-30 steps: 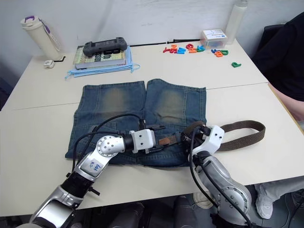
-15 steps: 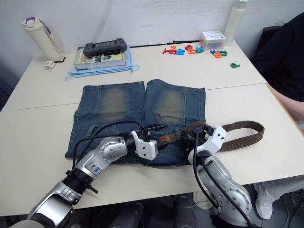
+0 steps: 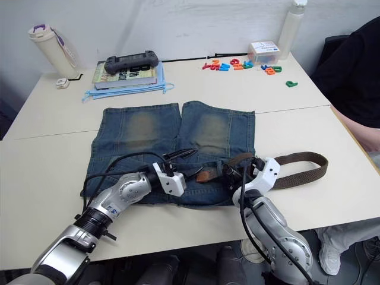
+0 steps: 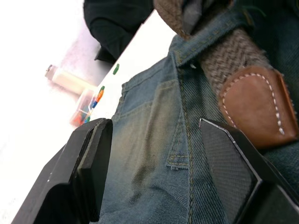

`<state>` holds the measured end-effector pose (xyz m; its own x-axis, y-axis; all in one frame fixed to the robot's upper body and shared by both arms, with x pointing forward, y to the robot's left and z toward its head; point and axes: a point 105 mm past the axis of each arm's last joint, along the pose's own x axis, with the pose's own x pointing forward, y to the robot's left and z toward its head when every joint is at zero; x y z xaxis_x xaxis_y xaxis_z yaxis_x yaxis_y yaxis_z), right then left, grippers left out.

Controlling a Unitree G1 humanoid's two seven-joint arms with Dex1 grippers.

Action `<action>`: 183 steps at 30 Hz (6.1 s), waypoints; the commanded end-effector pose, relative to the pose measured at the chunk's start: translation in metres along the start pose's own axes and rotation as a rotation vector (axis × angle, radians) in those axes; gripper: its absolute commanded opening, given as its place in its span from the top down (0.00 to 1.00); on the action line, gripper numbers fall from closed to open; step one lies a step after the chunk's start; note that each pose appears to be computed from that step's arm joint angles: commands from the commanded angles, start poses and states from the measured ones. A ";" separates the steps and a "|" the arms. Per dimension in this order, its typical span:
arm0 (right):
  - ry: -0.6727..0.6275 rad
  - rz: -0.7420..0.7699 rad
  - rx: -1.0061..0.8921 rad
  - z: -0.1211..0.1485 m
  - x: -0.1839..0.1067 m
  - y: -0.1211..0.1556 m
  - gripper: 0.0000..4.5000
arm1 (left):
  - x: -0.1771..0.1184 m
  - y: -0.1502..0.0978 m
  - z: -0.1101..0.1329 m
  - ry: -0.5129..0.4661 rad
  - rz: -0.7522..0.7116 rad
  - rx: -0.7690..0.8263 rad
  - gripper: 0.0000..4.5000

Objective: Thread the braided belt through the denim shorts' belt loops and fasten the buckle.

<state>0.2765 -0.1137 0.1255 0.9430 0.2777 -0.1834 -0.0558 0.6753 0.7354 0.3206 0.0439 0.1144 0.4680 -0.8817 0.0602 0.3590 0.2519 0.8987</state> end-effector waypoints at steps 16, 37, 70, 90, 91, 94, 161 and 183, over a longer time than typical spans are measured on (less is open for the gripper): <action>-0.049 0.068 0.069 0.012 -0.004 0.012 1.00 | -0.029 -0.018 -0.012 0.008 -0.151 0.006 0.27; -0.043 0.051 0.162 0.014 -0.001 0.009 1.00 | -0.031 -0.023 -0.013 -0.005 -0.234 0.027 0.27; 0.002 0.060 0.158 0.004 0.008 0.015 1.00 | -0.026 -0.037 -0.025 0.064 -0.430 0.137 0.27; 0.001 0.068 0.155 0.002 0.009 0.017 1.00 | -0.015 -0.028 -0.018 0.057 -0.291 0.134 0.46; 0.001 0.066 0.154 0.002 0.008 0.017 1.00 | -0.017 -0.029 -0.019 0.058 -0.294 0.134 0.55; 0.003 0.063 0.152 0.001 0.008 0.016 1.00 | -0.019 -0.030 -0.022 0.069 -0.302 0.137 0.84; 0.070 0.308 -0.949 -0.003 -0.060 0.033 0.99 | -0.024 -0.043 -0.016 0.069 -0.419 0.040 1.00; 0.139 0.341 -0.923 -0.025 -0.056 0.032 0.79 | -0.024 -0.042 -0.015 0.068 -0.413 0.043 1.00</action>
<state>0.2255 -0.1069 0.1212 0.8006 0.5402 -0.2595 -0.5554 0.8314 0.0172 0.3155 0.0493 0.1088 0.3633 -0.9119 -0.1908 0.3877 -0.0382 0.9210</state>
